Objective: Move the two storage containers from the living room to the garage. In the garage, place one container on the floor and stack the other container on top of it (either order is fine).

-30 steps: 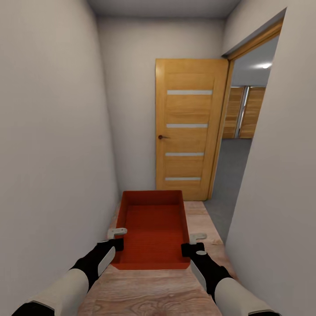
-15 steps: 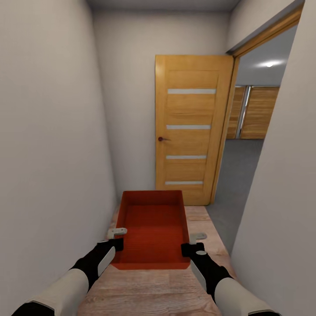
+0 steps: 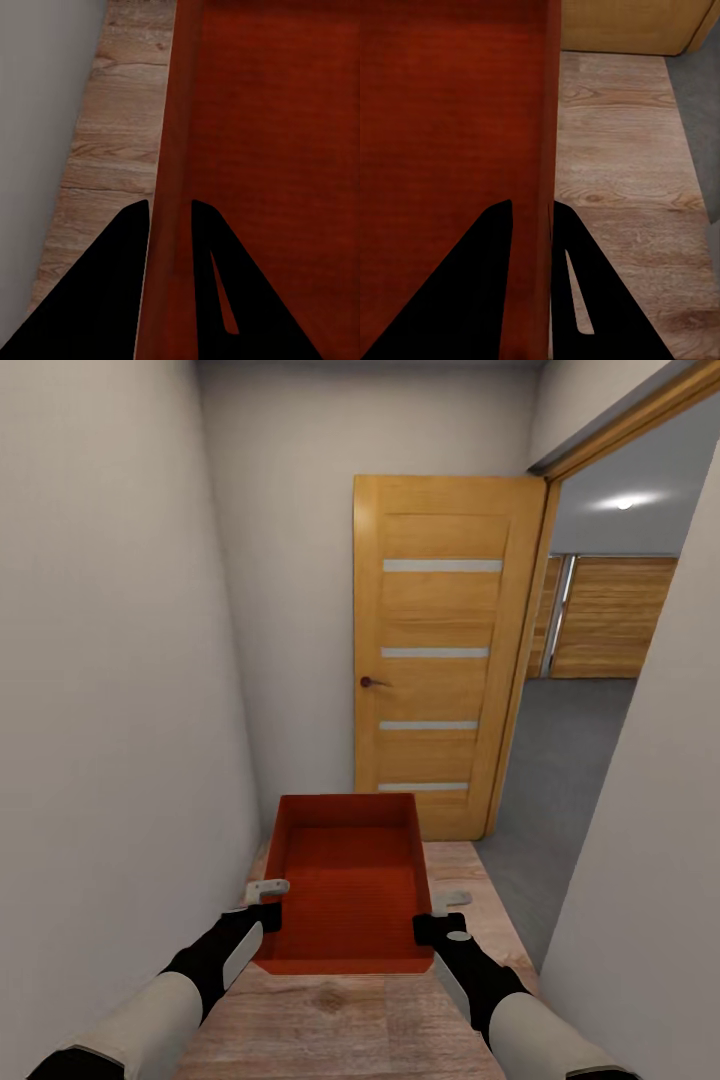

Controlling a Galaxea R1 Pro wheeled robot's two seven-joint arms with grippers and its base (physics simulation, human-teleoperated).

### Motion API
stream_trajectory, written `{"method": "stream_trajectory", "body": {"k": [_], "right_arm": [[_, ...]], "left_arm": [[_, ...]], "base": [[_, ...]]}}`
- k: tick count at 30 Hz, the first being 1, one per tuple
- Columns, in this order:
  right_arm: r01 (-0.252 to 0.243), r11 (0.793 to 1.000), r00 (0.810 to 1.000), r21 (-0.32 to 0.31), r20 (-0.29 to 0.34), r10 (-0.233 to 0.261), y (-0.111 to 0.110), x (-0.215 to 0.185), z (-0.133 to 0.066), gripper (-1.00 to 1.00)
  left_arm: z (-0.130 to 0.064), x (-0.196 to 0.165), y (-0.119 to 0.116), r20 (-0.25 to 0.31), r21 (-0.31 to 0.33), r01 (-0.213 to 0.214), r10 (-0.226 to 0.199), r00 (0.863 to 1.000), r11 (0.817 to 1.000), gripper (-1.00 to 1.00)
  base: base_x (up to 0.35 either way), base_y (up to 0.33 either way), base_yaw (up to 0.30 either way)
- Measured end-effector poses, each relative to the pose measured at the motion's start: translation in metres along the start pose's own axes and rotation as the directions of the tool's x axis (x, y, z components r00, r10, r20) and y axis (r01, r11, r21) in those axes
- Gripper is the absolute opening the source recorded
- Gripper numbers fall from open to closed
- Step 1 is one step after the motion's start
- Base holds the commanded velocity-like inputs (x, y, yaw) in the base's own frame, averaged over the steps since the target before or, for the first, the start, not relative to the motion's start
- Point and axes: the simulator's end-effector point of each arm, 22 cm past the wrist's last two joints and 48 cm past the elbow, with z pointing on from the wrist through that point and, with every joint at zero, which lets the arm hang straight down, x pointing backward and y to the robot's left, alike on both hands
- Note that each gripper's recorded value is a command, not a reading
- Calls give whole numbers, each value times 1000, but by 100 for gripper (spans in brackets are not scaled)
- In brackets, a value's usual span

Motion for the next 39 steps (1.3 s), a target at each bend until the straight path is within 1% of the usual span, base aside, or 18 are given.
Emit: {"method": "stream_trajectory", "body": {"k": [14,27,39], "right_arm": [[1,1000,1000,1,-1,-1,0,0,0,-100],[1,1000,1000,2,-1,-1,0,0,0,-100],[2,1000,1000,2,0,-2,0,-1,0,-100]], "left_arm": [[0,0,0,-1,-1,2,-2,1000,1000,-100],[0,0,0,0,-1,2,-2,1000,1000,-100],[0,0,0,1,-3,3,-3,1000,1000,-100]], "base": [[322,0,-12],[314,0,-211],[37,0,-242]]}}
